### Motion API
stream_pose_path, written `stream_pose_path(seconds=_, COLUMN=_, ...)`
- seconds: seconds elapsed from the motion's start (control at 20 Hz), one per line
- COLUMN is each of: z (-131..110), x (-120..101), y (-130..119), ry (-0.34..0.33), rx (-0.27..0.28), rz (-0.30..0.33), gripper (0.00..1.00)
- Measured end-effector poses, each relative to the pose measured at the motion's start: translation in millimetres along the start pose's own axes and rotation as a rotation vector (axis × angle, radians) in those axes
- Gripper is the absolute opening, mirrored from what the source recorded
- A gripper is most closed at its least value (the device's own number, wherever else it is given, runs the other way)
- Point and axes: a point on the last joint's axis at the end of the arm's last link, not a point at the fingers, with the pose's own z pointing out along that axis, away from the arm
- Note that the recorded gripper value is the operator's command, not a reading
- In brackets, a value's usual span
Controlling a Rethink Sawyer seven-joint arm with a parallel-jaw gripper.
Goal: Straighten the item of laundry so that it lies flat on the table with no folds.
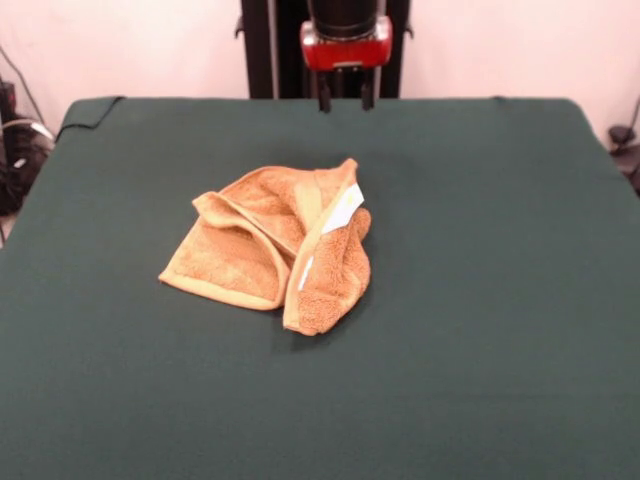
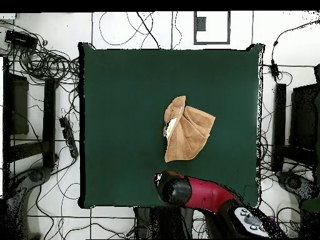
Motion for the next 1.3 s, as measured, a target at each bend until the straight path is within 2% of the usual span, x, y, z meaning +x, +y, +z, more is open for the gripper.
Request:
stream_pose_path(seconds=0.35, z=9.8, x=-16.7, y=-5.4, ry=-0.013, rx=0.002, rz=0.002, gripper=1.00)
stream_pose_path(seconds=0.5, z=12.8, x=-30.8, y=-9.5, ry=-0.032, rx=0.008, rz=0.002, gripper=1.00)
stream_pose_path(seconds=1.3, z=2.0, x=-78.8, y=-25.9, ry=-0.087, rx=0.032, rz=0.004, gripper=1.00)
